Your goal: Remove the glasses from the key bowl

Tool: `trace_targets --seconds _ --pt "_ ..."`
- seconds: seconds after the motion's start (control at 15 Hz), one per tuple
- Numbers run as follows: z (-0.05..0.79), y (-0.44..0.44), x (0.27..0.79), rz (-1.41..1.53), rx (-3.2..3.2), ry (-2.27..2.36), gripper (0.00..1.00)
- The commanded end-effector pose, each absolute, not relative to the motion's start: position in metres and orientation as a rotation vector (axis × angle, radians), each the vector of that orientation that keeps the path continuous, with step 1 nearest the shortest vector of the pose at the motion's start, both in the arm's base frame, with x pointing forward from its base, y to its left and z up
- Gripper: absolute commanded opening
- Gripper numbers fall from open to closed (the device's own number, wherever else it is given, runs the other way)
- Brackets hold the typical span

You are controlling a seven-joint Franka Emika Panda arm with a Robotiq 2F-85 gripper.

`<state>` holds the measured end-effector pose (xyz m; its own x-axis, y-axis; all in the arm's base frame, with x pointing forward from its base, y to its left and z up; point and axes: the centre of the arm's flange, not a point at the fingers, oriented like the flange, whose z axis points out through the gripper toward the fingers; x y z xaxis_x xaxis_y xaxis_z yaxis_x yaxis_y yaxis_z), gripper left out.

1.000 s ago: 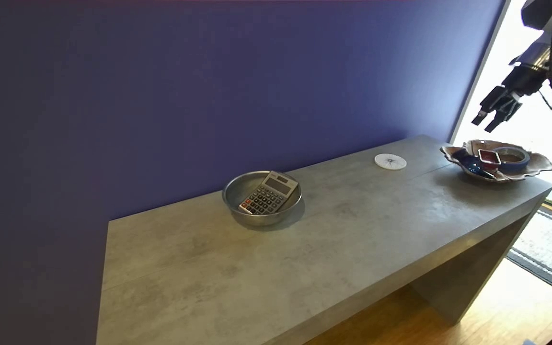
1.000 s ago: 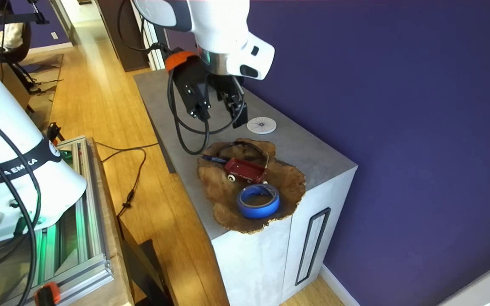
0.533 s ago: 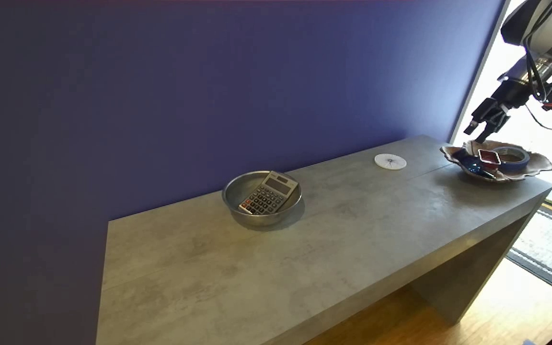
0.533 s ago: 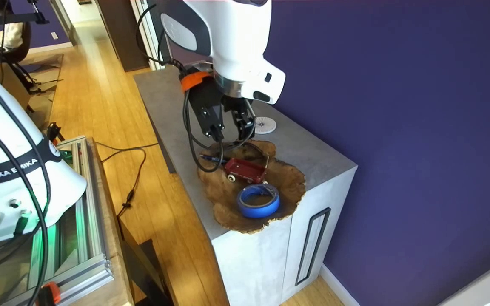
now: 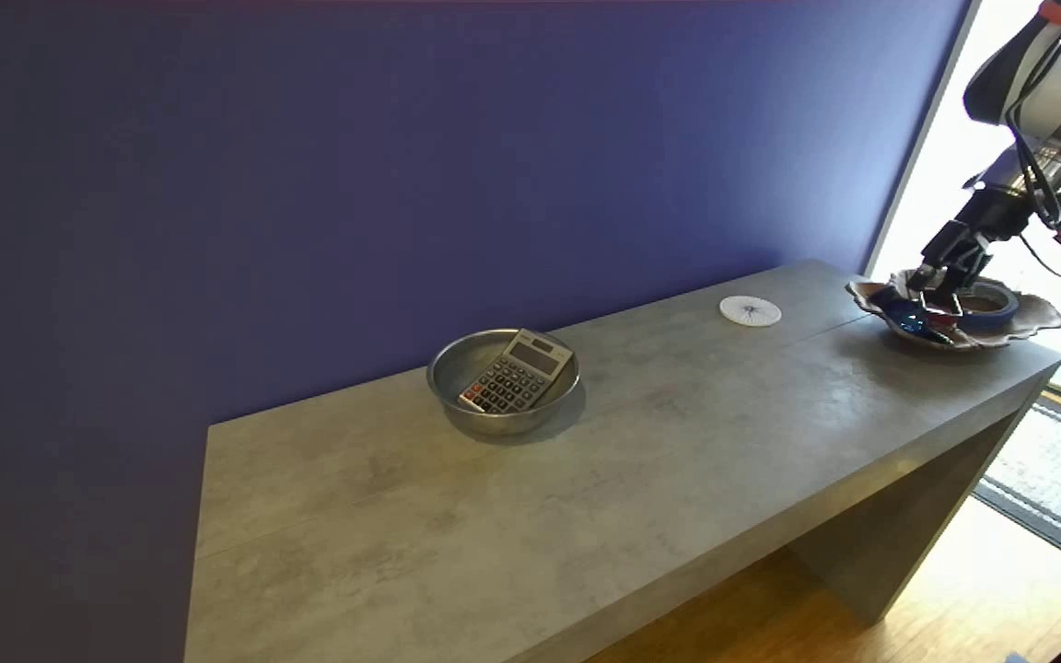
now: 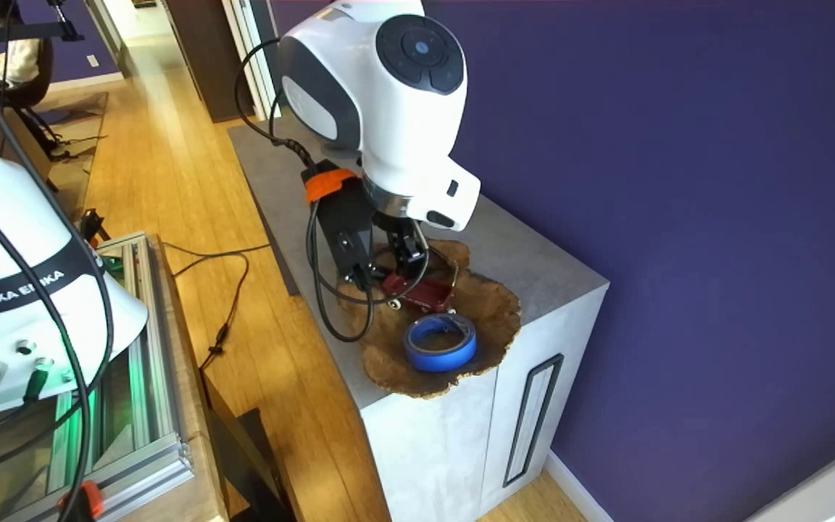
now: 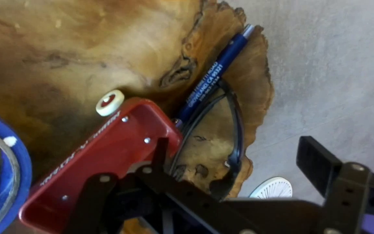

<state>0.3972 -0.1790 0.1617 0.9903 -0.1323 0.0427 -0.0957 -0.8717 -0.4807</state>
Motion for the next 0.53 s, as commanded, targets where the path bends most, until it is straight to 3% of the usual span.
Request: trace_targets --seconds 0.0,0.2,0.47 --pt "0.149 -0.176 0.409 -0.067 -2.626 0.071 0.98" --pt "0.146 -0.164 0.418 -0.043 -2.622 -0.002 0.93" --pt "0.146 -0.158 0.425 -0.022 -2.628 -0.064 0.60"
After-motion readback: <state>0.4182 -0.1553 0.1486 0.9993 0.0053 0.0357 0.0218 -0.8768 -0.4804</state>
